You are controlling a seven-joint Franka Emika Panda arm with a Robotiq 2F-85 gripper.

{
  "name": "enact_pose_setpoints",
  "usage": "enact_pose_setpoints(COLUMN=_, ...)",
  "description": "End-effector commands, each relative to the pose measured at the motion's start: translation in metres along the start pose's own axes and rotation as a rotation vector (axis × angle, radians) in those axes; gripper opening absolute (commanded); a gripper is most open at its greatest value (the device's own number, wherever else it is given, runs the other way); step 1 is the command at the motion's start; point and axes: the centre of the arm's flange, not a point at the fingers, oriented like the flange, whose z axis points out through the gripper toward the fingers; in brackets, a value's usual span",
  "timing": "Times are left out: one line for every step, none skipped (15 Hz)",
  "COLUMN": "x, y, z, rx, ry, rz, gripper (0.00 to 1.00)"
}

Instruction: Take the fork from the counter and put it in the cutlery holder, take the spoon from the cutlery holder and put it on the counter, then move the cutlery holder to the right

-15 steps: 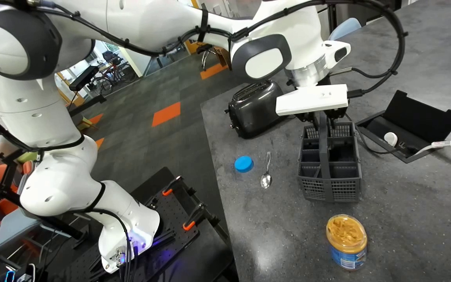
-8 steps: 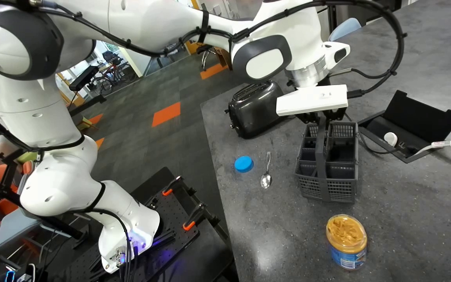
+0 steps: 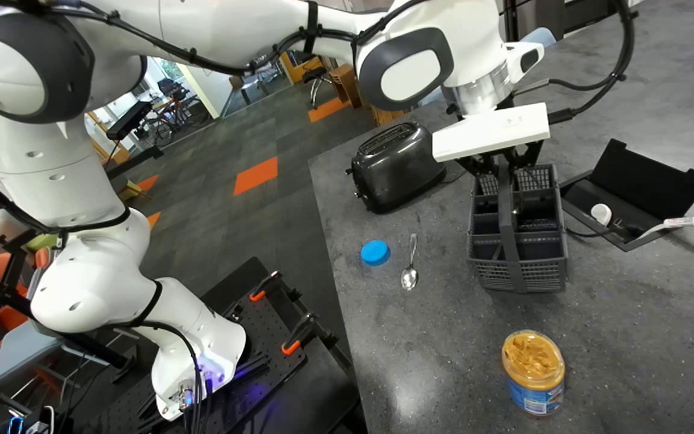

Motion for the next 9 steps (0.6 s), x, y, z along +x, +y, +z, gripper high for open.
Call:
enact_pose_setpoints(x=0.0, y=0.023, z=-0.042, rx=0.012, ry=-0.013, rz=-0.049, gripper=0.03)
enact_pose_setpoints(x=-0.003, y=0.029, z=-0.048, rx=0.019, ry=-0.025, rz=-0.054, gripper=0.03)
enact_pose_setpoints(x=-0.007, y=0.036, z=-0.056, rx=0.02, ry=-0.032, rz=-0.059, gripper=0.03)
enact_pose_setpoints(x=-0.012, y=0.043, z=-0.063, rx=0.014, ry=-0.044, rz=-0.054, gripper=0.03)
enact_pose_setpoints(x=-0.017, y=0.05, z=-0.069, rx=0.007, ry=-0.051, rz=-0.053, gripper=0.03)
enact_pose_setpoints(x=-0.022, y=0.056, z=-0.074, rx=0.001, ry=-0.056, rz=-0.05, gripper=0.03)
enact_pose_setpoints(x=-0.027, y=0.062, z=-0.081, rx=-0.01, ry=-0.065, rz=-0.046, gripper=0.03)
enact_pose_setpoints(x=-0.034, y=0.07, z=-0.085, rx=-0.014, ry=-0.07, rz=-0.051, gripper=0.03)
enact_pose_setpoints(x=-0.041, y=0.077, z=-0.089, rx=-0.024, ry=-0.079, rz=-0.046, gripper=0.03)
